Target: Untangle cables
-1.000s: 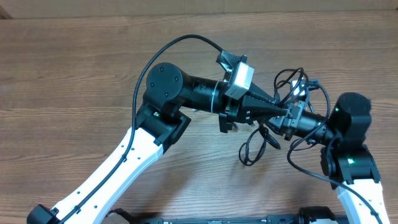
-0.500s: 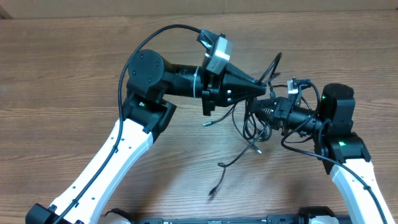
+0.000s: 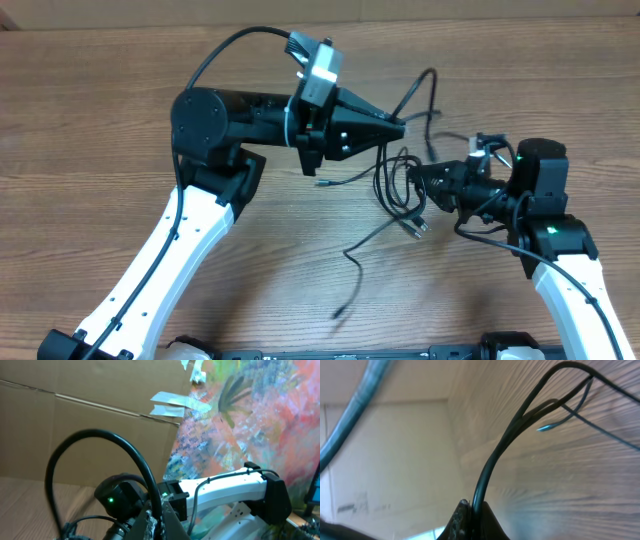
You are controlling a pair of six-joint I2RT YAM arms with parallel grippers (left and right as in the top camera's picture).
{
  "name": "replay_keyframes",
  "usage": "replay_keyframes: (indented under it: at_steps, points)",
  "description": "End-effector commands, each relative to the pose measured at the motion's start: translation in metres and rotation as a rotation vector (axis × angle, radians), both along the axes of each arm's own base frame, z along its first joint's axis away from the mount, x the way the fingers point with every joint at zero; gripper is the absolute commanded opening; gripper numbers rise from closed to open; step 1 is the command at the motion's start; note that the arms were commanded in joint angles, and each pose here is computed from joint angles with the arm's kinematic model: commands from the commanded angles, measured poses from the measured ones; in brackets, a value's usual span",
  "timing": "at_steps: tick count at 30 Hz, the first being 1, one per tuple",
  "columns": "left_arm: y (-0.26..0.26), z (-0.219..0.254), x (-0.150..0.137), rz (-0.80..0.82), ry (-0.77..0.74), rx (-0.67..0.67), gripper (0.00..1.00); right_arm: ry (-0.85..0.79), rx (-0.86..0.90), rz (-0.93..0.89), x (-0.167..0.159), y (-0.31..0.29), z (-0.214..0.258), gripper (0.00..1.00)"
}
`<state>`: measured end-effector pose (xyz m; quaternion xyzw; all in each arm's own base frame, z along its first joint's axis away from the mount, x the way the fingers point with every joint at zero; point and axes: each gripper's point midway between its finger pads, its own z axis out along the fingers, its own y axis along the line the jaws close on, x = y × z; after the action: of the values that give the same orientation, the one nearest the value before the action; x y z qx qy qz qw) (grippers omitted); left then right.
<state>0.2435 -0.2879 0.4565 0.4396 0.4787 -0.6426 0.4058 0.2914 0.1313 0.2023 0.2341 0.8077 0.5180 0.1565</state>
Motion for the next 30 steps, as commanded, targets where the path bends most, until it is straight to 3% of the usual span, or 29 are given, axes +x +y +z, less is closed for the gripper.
replay_keyframes:
  at_steps: [1,21,26,30]
  points:
    - [0.011,0.012,0.003,0.026,0.022,-0.009,0.04,-0.028,-0.069,-0.049,0.008,-0.015,-0.006,0.04]
    - [0.02,0.012,0.013,0.063,0.03,-0.008,0.04,-0.056,-0.122,-0.038,0.008,-0.021,-0.011,0.04]
    - [0.021,0.012,0.013,0.064,0.029,-0.008,0.04,-0.033,-0.174,-0.077,0.009,-0.03,-0.021,0.1]
    - [0.023,0.012,0.015,0.071,0.03,-0.008,0.04,-0.054,-0.206,-0.061,0.008,-0.031,-0.023,0.22]
